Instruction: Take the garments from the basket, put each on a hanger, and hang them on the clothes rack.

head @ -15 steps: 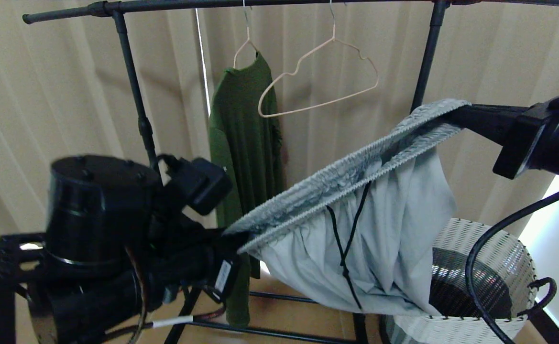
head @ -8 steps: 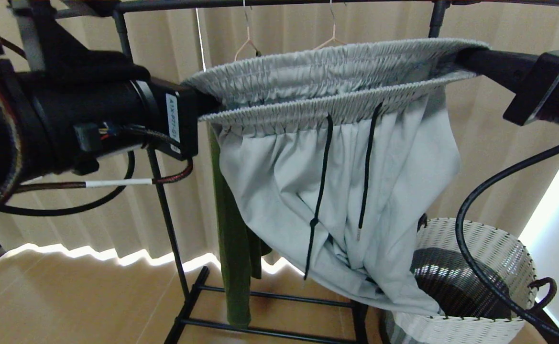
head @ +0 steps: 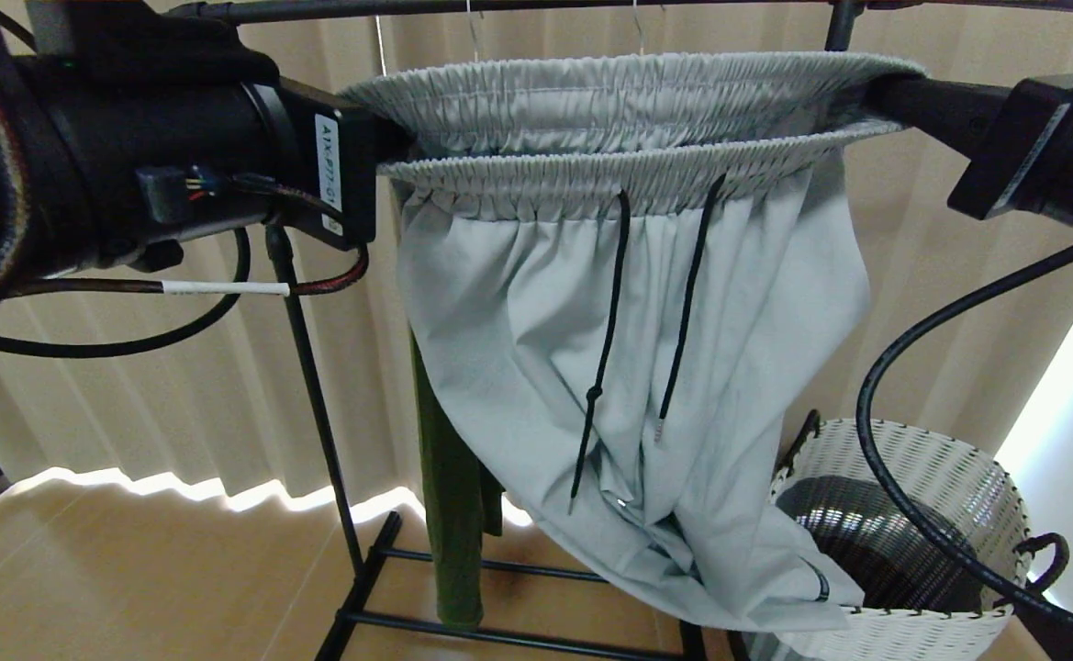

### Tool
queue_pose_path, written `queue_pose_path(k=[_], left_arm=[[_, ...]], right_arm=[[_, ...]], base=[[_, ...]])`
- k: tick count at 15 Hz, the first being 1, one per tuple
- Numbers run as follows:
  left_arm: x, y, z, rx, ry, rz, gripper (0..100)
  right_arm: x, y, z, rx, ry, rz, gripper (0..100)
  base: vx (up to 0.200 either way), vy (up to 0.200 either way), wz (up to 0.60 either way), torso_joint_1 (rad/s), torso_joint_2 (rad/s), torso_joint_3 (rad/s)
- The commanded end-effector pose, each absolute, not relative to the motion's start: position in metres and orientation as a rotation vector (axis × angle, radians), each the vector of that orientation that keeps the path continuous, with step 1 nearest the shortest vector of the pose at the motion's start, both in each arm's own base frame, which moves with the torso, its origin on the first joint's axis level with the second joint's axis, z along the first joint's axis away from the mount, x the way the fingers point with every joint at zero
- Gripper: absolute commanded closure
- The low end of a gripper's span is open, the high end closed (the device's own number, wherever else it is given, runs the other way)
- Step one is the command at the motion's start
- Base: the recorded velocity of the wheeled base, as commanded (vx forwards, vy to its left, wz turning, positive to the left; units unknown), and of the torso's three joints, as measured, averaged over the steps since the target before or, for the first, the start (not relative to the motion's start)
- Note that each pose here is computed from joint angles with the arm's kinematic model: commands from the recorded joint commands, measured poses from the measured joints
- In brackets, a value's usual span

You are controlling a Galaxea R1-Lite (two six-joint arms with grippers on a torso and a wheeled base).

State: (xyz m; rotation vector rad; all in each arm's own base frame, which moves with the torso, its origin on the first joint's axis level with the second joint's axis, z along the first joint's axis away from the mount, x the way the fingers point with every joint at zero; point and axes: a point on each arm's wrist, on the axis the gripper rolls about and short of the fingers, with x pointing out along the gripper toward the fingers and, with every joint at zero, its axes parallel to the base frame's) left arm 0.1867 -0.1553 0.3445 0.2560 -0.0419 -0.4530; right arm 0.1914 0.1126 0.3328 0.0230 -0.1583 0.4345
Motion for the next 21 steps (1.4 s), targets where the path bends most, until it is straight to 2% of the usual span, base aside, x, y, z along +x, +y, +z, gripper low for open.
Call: queue_pose_path(k=[1, 5, 7, 10, 12, 16, 19, 20, 21], left_arm=[[0.192, -0.157, 0.345, 0.250, -0.040, -0.407, 100], [0.198, -0.145, 0.361, 0.225, -0.078, -0.298, 100], [0.199, -0.145, 0.386, 0.185, -0.147, -0.277, 100], [0.199, -0.145, 0.400, 0.164, -0.189, -0.272, 100], [0.203, -0.149, 0.389, 0.185, -0.153, -0.279, 100], [0.213, -0.159, 0.338, 0.274, -0.001, -0.307, 100], [0.210, -0.165, 0.326, 0.289, 0.032, -0.334, 100], [0.206, -0.172, 0.307, 0.323, 0.082, -0.370, 100], [0.205, -0.172, 0.303, 0.334, 0.094, -0.374, 100]], right_arm=[[0.198, 0.116, 0.334, 0.026, -0.176, 0.438, 100], [0.224, 0.133, 0.330, 0.034, -0.243, 0.461, 100], [0.235, 0.140, 0.345, 0.059, -0.319, 0.462, 100], [0.235, 0.140, 0.368, 0.087, -0.398, 0.460, 100], [0.239, 0.135, 0.356, 0.067, -0.363, 0.435, 100], [0.245, 0.120, 0.321, 0.007, -0.256, 0.378, 100], [0.247, 0.114, 0.307, -0.031, -0.213, 0.354, 100], [0.244, 0.112, 0.297, -0.052, -0.201, 0.348, 100], [0.242, 0.111, 0.293, -0.054, -0.200, 0.350, 100]], base=[[0.000, 0.000, 0.00, 0.000, 0.00, 0.000], [0.000, 0.000, 0.00, 0.000, 0.00, 0.000], [0.000, 0.000, 0.00, 0.000, 0.00, 0.000], [0.000, 0.000, 0.00, 0.000, 0.00, 0.000], [0.000, 0.000, 0.00, 0.000, 0.00, 0.000], [0.000, 0.000, 0.00, 0.000, 0.00, 0.000], [0.000, 0.000, 0.00, 0.000, 0.00, 0.000], [0.000, 0.000, 0.00, 0.000, 0.00, 0.000], [0.000, 0.000, 0.00, 0.000, 0.00, 0.000]])
